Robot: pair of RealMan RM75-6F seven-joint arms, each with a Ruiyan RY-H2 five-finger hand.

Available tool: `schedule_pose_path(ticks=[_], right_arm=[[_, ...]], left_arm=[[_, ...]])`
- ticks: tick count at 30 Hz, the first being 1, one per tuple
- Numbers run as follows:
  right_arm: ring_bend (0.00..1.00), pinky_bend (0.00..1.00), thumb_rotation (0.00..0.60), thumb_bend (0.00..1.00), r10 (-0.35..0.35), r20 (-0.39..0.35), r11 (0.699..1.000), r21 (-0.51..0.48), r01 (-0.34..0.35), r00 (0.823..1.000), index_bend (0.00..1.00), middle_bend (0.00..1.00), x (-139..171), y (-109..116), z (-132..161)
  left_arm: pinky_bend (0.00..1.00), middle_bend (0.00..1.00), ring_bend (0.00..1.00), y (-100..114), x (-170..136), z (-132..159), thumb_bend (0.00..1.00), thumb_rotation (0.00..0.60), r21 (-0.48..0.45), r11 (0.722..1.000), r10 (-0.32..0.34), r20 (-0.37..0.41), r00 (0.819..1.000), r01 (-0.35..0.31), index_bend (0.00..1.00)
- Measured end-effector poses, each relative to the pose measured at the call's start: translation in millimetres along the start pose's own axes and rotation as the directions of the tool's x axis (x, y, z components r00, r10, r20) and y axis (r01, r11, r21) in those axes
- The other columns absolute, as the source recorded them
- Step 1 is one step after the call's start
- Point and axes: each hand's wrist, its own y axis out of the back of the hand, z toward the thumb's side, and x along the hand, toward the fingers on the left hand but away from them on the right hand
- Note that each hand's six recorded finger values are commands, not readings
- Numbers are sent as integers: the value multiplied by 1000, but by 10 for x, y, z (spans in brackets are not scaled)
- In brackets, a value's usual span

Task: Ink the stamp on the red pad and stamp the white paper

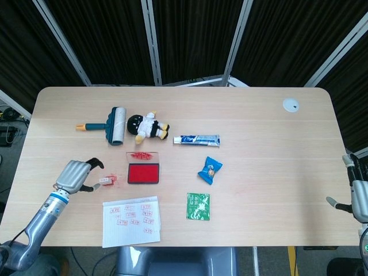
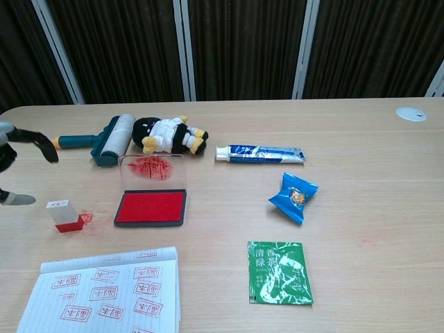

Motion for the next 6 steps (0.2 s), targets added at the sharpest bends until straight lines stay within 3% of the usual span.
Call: schedule_pose_path(ticks=[3,5,6], right_arm=[[0,0,600,0,-8,-12,1000,-12,8,1000,0,0,23,34,20],[0,0,600,0,-13,-20,1000,-19,13,1000,0,0,39,57,32],[0,0,600,0,-17,-26,1000,-25,16,1000,0,0,51,72,40]], left_arm=[[450,59,417,228,-162,-33,0,600,-11,995,95,-30,995,-95,159],[222,6,213,359,-285,-51,0,600,-14,988,150,-52,987,-151,86],[150,1,157,441,-384,-61,0,600,-13,983,184,-67,981,-186,62]])
